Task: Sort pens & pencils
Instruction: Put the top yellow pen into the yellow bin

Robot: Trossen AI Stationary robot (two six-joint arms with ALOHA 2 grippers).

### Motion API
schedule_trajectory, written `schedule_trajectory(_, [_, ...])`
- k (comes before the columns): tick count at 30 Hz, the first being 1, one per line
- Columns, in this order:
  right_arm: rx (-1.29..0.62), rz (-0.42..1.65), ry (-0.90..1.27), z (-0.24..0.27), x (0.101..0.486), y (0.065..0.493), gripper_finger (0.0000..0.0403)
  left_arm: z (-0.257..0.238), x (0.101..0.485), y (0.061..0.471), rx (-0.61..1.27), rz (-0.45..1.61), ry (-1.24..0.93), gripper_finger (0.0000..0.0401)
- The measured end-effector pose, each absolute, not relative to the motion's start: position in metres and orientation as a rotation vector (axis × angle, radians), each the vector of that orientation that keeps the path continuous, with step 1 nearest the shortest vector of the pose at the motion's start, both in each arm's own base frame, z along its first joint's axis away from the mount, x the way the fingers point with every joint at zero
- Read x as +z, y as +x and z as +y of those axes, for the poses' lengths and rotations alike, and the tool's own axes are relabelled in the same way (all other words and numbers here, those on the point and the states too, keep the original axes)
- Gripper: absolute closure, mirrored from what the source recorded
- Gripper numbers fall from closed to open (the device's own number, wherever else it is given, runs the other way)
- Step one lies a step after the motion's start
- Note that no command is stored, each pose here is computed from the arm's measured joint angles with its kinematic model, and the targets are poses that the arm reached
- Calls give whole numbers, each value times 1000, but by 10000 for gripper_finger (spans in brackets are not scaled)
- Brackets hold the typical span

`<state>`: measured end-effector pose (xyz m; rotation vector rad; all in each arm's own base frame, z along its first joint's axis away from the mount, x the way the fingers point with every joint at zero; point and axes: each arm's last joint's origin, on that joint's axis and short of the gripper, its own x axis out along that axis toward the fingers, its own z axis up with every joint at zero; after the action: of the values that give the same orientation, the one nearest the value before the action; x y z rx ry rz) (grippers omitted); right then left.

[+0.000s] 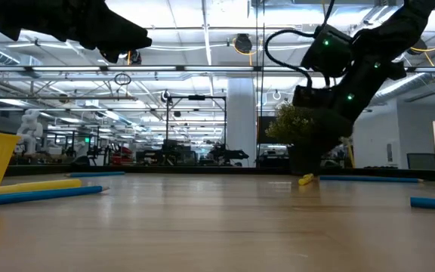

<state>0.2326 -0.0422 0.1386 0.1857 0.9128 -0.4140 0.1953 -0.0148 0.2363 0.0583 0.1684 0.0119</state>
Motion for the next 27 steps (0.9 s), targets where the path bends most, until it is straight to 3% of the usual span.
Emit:
schedule_trajectory(6, [-620,834,534,-50,138,230,269,-15,235,195,12,178,50,261])
schedule_trajectory(15, [-800,798,604,-57,135,225,269,-15,235,195,12,182,35,261])
schedule_trajectory(27, [-877,792,678,-58,122,228,269,-15,234,195,7,188,6,261])
